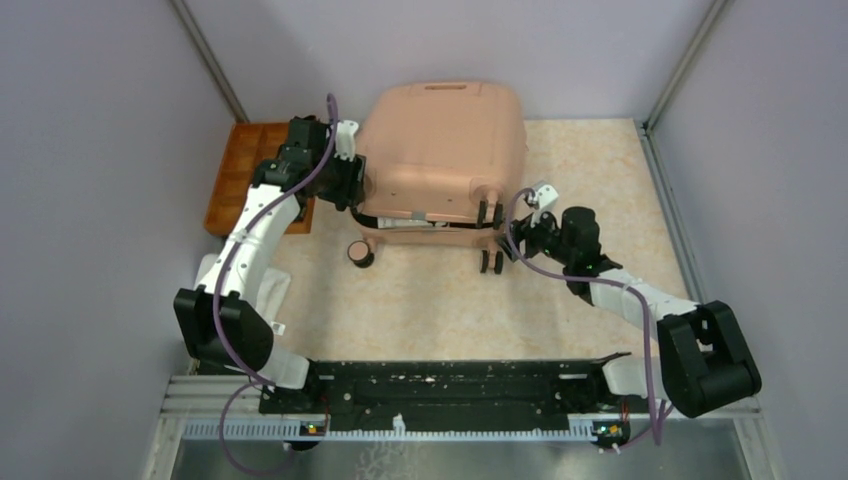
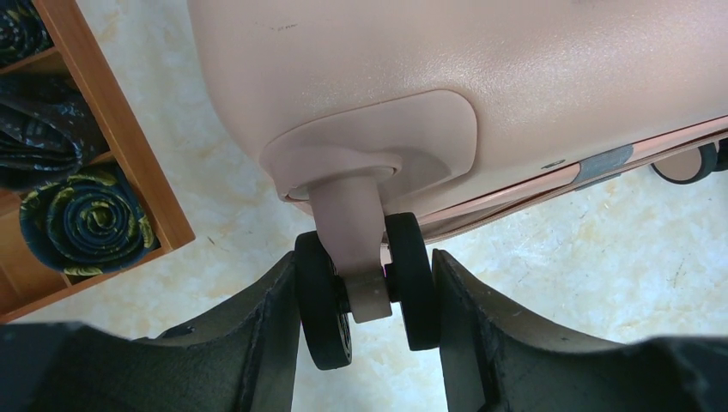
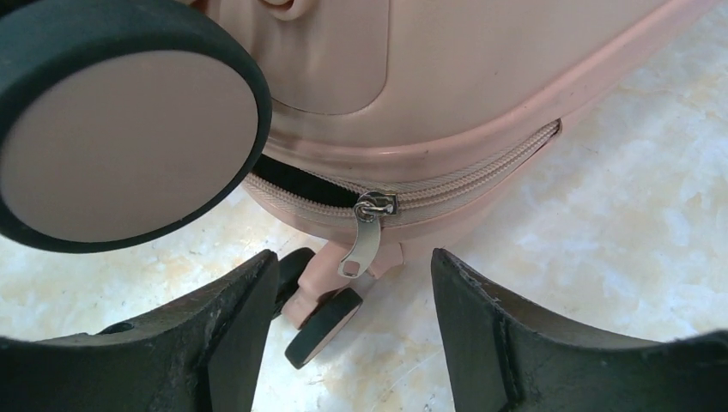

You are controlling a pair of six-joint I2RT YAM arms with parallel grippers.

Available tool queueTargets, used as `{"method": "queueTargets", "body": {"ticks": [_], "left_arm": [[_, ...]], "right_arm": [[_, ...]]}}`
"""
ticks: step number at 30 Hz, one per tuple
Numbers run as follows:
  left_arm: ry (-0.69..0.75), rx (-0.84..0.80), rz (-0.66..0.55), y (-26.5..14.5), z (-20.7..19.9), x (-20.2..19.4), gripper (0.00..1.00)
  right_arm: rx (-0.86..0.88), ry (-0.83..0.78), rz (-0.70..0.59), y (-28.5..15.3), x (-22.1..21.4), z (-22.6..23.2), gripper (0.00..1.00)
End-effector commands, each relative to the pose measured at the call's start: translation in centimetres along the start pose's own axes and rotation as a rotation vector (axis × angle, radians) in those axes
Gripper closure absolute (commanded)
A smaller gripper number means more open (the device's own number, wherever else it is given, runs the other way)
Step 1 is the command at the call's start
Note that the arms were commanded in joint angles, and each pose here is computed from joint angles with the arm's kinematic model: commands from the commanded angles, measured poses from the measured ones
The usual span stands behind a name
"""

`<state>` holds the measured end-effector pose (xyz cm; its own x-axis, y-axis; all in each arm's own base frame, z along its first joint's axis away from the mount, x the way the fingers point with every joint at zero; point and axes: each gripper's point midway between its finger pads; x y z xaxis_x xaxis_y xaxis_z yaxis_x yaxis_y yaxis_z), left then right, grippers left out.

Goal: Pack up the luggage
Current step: Zip the luggage at the center of the board.

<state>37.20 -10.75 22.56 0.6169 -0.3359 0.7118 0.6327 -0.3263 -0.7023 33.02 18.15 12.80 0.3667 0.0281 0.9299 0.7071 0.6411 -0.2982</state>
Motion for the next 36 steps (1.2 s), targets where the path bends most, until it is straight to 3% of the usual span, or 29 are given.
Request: {"method": "queueTargets", "body": {"ticks": [1,7,11,16,18,20,21,26,29,31,36], "left_arm": [[0.21,-0.198,-0.366,-4.9,-5.6,10.1,1.0],[0.191,-0.214,-0.346,-4.4,-6.2,8.6,1.0],[0.174,-0.246,-0.331,-4.7,-7.3,7.9,1.0],[0.152,-0.296,-0.303,-5.4,-8.8,6.5,1.0],[0.151,-0.31,-0.278,-5.3,-9.1,5.3,1.0],[0.159,-0.321,-0.245,-5.2,-9.4,4.1,1.0],[0.168,-0.317,-0.229,-5.1,-9.3,3.7,1.0],[0.204,-0.304,-0.219,-6.0,-9.0,3.7,1.0],[0.207,-0.302,-0.221,-6.4,-9.0,4.1,1.0],[0.215,-0.286,-0.226,-6.3,-8.7,4.1,1.0],[0.216,-0.266,-0.228,-5.4,-8.3,4.1,1.0]], "right_arm": [[-0.002,-0.031,-0.041,0.4,0.9,0.2,0.37],[-0.038,-0.055,-0.034,0.6,0.6,0.0,0.5],[-0.036,-0.075,-0.014,1.1,0.3,0.3,0.64],[-0.026,-0.076,0.013,1.9,0.0,1.0,0.7],[-0.022,-0.044,0.003,2.1,-0.1,1.4,0.63],[-0.052,0.003,-0.012,2.0,-0.2,1.4,0.45],[-0.075,0.035,-0.034,1.8,0.1,1.3,0.41],[-0.193,0.138,-0.235,-2.0,2.7,0.6,0.37],[-0.316,0.152,-0.242,-4.4,3.0,0.2,0.4],[-0.314,0.186,-0.24,-5.5,2.5,1.3,0.48],[-0.103,0.195,-0.184,-5.3,-0.6,7.7,0.96]]}}
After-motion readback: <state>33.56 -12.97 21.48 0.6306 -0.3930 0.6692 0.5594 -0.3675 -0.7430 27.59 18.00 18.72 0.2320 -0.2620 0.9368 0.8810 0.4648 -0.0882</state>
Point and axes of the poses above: each gripper's point midway between its finger pads, its own y axis out along the fingers, its own z axis along the line the jaws close on, x = y × z, and after that the axes turned 7 degrees about y, right-handed
